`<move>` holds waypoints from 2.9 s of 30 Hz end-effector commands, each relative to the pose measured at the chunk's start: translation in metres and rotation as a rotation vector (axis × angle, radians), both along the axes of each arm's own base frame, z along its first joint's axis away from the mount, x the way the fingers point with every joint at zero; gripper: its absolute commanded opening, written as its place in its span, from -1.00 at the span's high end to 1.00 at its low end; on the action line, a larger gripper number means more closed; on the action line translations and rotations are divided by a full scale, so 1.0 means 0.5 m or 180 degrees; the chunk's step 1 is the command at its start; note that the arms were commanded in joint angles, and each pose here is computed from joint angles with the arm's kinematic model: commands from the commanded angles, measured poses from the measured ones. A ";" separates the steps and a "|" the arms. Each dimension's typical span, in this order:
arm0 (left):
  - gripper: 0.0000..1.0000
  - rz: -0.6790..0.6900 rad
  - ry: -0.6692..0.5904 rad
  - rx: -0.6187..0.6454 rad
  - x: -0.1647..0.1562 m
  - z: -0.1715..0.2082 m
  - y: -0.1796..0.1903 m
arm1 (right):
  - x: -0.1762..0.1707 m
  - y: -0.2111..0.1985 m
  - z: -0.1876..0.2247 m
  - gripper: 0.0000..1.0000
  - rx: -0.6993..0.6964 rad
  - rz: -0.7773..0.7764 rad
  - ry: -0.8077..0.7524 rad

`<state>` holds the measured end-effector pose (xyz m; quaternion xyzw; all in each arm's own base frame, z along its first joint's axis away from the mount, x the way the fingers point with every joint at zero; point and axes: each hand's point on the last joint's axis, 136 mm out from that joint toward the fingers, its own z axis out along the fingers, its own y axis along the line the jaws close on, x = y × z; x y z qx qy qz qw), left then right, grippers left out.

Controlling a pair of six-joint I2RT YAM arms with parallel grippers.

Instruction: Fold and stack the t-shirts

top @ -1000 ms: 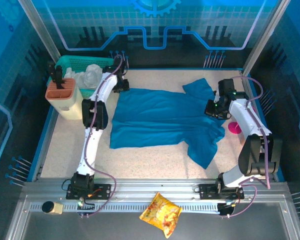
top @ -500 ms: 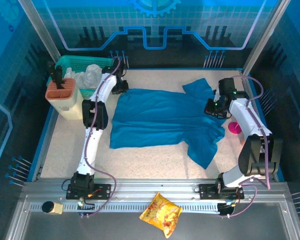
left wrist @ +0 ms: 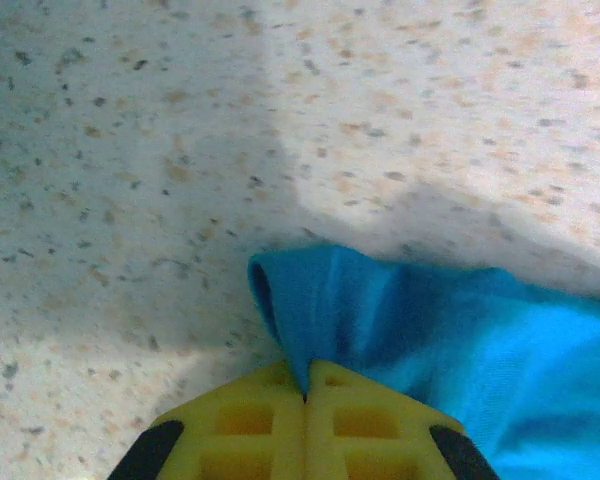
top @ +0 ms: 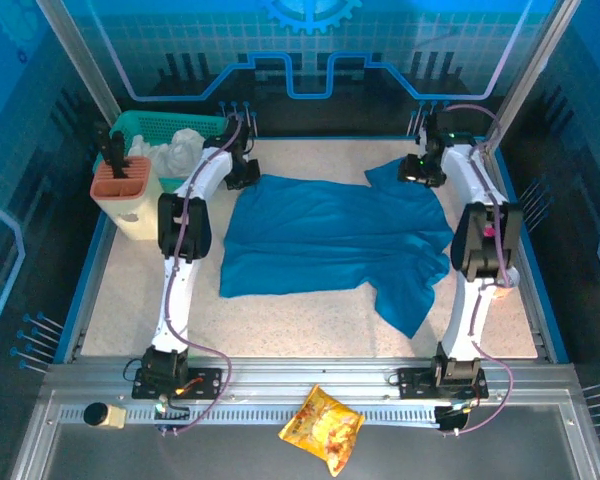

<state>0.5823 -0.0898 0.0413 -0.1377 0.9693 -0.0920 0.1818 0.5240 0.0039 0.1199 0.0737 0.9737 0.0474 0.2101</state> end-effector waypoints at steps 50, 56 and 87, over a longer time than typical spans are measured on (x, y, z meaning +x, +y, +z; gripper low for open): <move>1.00 -0.0310 -0.0467 -0.0292 -0.063 0.202 -0.064 | 0.076 -0.208 -0.198 0.15 0.0013 -0.0742 0.0584; 1.00 -0.0330 -0.0477 -0.0301 -0.060 0.203 -0.066 | 0.089 -0.207 -0.215 0.14 0.0049 -0.0691 0.0540; 1.00 -0.0369 -0.0433 -0.0279 -0.079 0.175 -0.064 | 0.068 -0.150 -0.238 1.00 -0.0277 -0.0486 0.0799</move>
